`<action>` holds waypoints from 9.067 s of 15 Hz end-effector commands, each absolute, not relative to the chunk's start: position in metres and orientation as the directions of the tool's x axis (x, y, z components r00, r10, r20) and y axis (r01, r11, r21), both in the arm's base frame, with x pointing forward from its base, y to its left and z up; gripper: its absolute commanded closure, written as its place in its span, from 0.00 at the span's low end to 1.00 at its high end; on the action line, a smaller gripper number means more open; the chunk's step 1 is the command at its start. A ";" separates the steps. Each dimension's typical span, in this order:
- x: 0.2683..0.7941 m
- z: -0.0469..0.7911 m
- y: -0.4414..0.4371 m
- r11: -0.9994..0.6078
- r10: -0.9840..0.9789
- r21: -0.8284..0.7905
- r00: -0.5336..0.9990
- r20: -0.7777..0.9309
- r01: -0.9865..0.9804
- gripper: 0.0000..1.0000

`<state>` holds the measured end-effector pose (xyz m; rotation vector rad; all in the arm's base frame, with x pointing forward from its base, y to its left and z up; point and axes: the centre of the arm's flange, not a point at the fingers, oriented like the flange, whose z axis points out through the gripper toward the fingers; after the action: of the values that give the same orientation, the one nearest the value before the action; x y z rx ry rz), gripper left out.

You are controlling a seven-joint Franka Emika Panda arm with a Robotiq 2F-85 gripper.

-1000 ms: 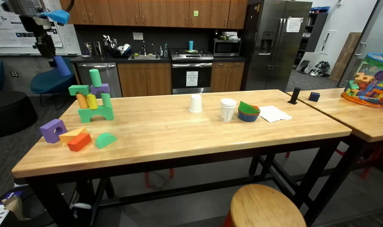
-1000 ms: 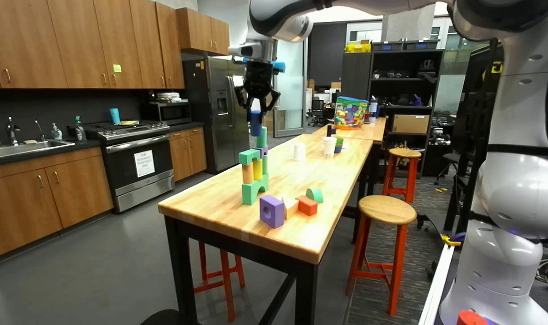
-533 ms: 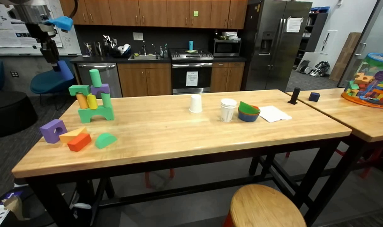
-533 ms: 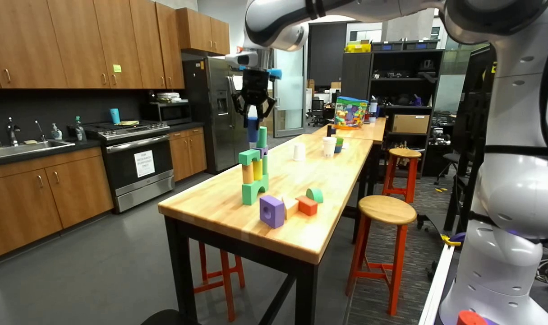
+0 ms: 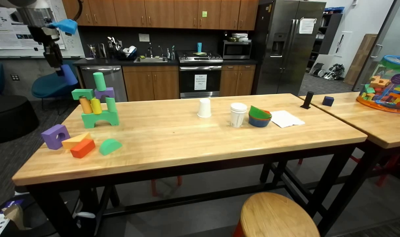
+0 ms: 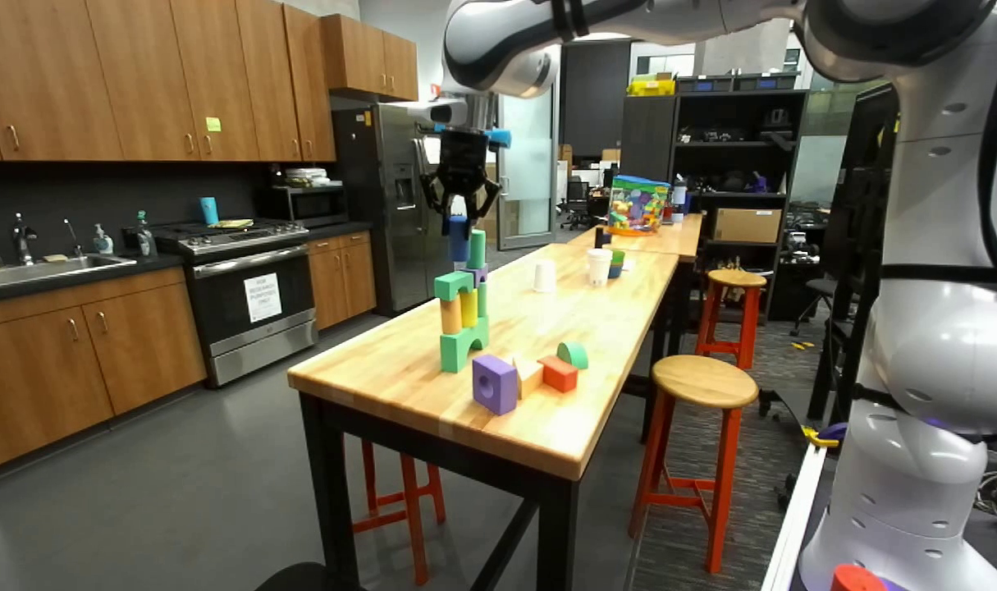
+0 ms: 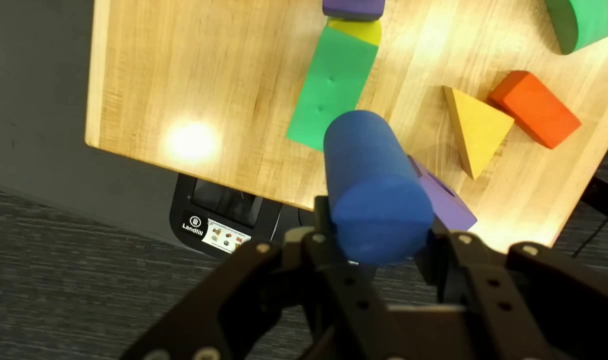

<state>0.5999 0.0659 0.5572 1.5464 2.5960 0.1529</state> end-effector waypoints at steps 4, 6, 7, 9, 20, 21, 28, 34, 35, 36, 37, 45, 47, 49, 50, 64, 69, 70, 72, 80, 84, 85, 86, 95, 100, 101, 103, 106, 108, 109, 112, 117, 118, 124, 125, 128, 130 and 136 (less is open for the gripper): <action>0.604 0.551 0.061 0.459 0.888 0.137 -0.459 -0.031 0.878 0.86; 0.606 0.550 0.060 0.454 0.890 0.143 -0.455 -0.028 0.880 0.86; 0.607 0.549 0.059 0.454 0.890 0.144 -0.454 -0.028 0.880 0.86; 0.609 0.547 0.059 0.449 0.892 0.146 -0.451 -0.024 0.882 0.86; 0.627 0.540 0.055 0.434 0.900 0.137 -0.436 -0.014 0.891 0.86; 0.630 0.540 0.054 0.433 0.900 0.133 -0.435 -0.014 0.892 0.86; 0.643 0.544 0.054 0.447 0.894 0.098 -0.449 0.000 0.889 0.86; 0.648 0.546 0.052 0.448 0.893 0.082 -0.450 0.010 0.890 0.86; 0.649 0.546 0.052 0.449 0.892 0.082 -0.451 0.010 0.890 0.86; 0.649 0.546 0.051 0.448 0.893 0.083 -0.451 0.009 0.890 0.86; 0.650 0.546 0.050 0.446 0.894 0.081 -0.448 0.012 0.891 0.86; 0.654 0.545 0.040 0.426 0.903 0.085 -0.429 0.028 0.901 0.86; 0.654 0.542 0.039 0.416 0.907 0.085 -0.420 0.035 0.905 0.86; 0.654 0.539 0.040 0.415 0.906 0.079 -0.420 0.052 0.906 0.86; 0.654 0.538 0.041 0.414 0.906 0.077 -0.419 0.059 0.907 0.86; 0.657 0.537 0.031 0.392 0.913 0.079 -0.398 0.085 0.916 0.86; 0.656 0.535 0.030 0.388 0.915 0.084 -0.394 0.083 0.918 0.86; 0.656 0.535 0.030 0.387 0.915 0.082 -0.393 0.086 0.918 0.86; 0.655 0.534 0.031 0.391 0.914 0.080 -0.397 0.081 0.917 0.86; 0.656 0.528 0.035 0.371 0.921 0.060 -0.375 0.106 0.927 0.86; 0.656 0.528 0.035 0.364 0.922 0.061 -0.369 0.117 0.929 0.86; 0.656 0.528 0.035 0.364 0.922 0.062 -0.369 0.118 0.929 0.86; 0.656 0.528 0.035 0.369 0.920 0.066 -0.374 0.116 0.927 0.86; 0.653 0.522 0.034 0.378 0.919 0.057 -0.382 0.098 0.924 0.61; 0.653 0.522 0.034 0.378 0.919 0.057 -0.382 0.098 0.924 0.61; 0.653 0.522 0.034 0.378 0.919 0.057 -0.382 0.098 0.924 0.61; 0.653 0.522 0.034 0.378 0.919 0.057 -0.382 0.098 0.924 0.61; 0.653 0.522 0.034 0.378 0.919 0.057 -0.382 0.098 0.924 0.61; 0.653 0.522 0.034 0.378 0.919 0.057 -0.382 0.098 0.924 0.61; 0.653 0.522 0.034 0.378 0.919 0.057 -0.382 0.098 0.924 0.61; 0.653 0.522 0.034 0.378 0.919 0.057 -0.382 0.098 0.924 0.61; 0.653 0.521 0.034 0.378 0.919 0.057 -0.382 0.098 0.924 0.61; 0.653 0.521 0.034 0.378 0.919 0.057 -0.382 0.098 0.924 0.61; 0.653 0.521 0.034 0.378 0.919 0.057 -0.382 0.098 0.924 0.61; 0.653 0.521 0.034 0.378 0.919 0.057 -0.382 0.098 0.924 0.61; 0.653 0.521 0.034 0.378 0.919 0.057 -0.382 0.098 0.924 0.61; 0.653 0.521 0.034 0.378 0.919 0.057 -0.382 0.098 0.924 0.61; 0.653 0.521 0.034 0.378 0.919 0.057 -0.382 0.098 0.924 0.61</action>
<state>0.6532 0.0340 0.5215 1.7730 2.6482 0.1632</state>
